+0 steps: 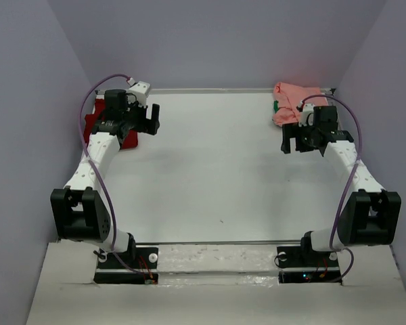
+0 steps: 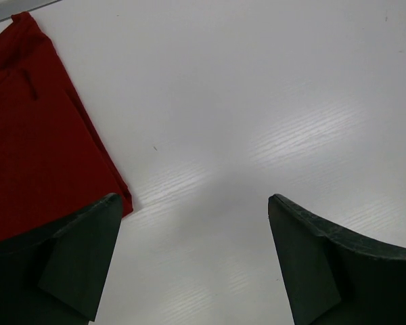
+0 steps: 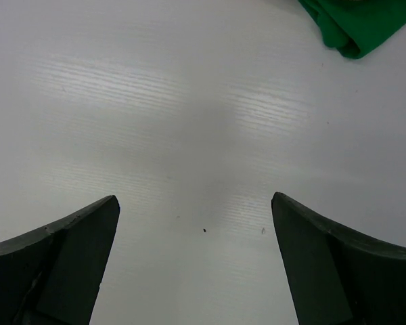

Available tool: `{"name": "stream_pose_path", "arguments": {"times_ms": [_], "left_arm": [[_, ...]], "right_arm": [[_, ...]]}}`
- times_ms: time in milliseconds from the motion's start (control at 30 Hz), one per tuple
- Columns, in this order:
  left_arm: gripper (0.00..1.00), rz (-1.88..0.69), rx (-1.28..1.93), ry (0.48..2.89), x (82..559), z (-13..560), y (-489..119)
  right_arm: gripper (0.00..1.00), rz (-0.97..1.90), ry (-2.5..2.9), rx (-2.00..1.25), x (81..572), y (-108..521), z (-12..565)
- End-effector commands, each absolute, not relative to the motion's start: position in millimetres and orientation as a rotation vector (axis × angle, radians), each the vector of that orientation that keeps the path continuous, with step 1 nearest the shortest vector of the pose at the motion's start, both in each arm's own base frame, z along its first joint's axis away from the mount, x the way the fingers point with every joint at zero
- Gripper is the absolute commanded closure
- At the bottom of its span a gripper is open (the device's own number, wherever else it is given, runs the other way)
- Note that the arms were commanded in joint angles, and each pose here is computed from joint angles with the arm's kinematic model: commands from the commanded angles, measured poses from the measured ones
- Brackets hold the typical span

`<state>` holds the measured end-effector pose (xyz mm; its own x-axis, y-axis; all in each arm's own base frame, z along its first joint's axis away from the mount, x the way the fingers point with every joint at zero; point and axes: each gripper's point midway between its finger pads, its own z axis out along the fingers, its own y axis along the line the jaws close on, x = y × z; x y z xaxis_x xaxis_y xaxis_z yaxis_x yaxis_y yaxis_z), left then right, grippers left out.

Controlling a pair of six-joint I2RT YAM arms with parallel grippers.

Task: Fold and stack the t-shirts
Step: Grab crumpled tshirt from bin with the right arm

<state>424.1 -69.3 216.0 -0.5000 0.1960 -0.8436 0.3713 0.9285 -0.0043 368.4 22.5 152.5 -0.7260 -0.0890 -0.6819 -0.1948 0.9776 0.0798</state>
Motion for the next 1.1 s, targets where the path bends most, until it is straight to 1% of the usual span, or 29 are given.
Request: {"name": "stream_pose_path", "arguments": {"times_ms": [0, 100, 167, 333, 500, 533, 733, 833, 933, 1067], "left_arm": [[0.01, -0.271, 0.449, 2.053, 417, 230, -78], [0.01, -0.229, 0.428, 2.029, 414, 233, -72], [0.01, -0.215, 0.418, 2.020, 413, 236, -70], [0.01, -0.177, 0.398, 2.025, 414, 233, -63], [0.01, -0.128, 0.347, 2.054, 419, 227, -55], [0.01, -0.126, 0.343, 2.052, 421, 228, -54], [0.01, -0.134, 0.331, 2.061, 426, 225, -55], [0.01, -0.125, 0.325, 2.047, 427, 227, -54], [0.01, -0.111, 0.304, 2.011, 425, 236, -52], [0.01, -0.112, 0.335, 1.980, 423, 243, -53]], "right_arm": [[0.00, 0.078, 2.302, -0.204, 374, 8, 170], [0.00, -0.060, 2.294, -0.177, 377, -12, 166], [0.00, -0.096, 2.312, -0.171, 377, -17, 160], [0.00, -0.076, 2.328, -0.206, 369, -14, 150], [0.00, -0.265, 2.278, -0.192, 367, -39, 170], [0.00, -0.359, 2.259, -0.168, 364, -53, 178], [0.00, -0.445, 2.176, -0.156, 361, -64, 204], [0.00, -0.471, 2.135, -0.095, 363, -69, 217], [0.00, -0.445, 2.161, -0.099, 367, -66, 211], [0.00, -0.529, 2.209, -0.049, 371, -79, 197]]}}
